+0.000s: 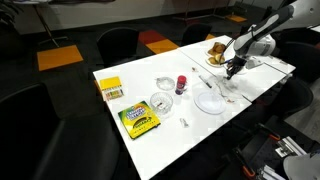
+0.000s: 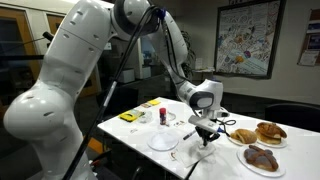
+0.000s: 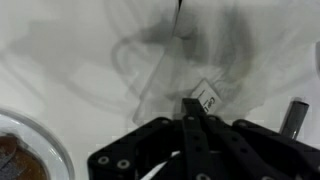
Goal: Put the piece of paper in the glass bowl
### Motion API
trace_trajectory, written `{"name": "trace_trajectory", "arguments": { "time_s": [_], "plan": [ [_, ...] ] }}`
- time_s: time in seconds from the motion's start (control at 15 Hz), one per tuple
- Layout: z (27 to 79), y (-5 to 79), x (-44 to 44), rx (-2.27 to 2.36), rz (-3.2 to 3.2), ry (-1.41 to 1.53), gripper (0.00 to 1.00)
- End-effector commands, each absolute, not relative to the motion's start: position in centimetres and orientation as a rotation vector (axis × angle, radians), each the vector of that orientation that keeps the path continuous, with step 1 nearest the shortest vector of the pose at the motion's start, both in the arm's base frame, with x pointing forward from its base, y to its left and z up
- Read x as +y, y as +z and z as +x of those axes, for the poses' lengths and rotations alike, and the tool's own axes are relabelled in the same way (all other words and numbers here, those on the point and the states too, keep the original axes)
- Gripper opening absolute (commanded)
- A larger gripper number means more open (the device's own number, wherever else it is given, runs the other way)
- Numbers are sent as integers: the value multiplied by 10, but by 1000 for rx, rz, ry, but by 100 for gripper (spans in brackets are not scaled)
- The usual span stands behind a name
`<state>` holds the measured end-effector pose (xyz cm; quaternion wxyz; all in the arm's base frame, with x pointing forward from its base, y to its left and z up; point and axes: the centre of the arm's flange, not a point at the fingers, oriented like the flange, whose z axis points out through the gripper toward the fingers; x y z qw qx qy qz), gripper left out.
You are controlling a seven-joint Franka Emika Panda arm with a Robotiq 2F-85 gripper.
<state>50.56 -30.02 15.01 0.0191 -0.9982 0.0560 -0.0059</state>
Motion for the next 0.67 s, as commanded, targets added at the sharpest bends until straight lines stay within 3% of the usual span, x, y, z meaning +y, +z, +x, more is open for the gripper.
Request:
{"name": "trace_trajectory", "arguments": {
  "time_s": [0.0, 0.6],
  "plan": [
    [496, 168, -286, 137, -3112, -49, 0],
    [497, 226, -207, -147, -3077, -110, 0]
  ]
}}
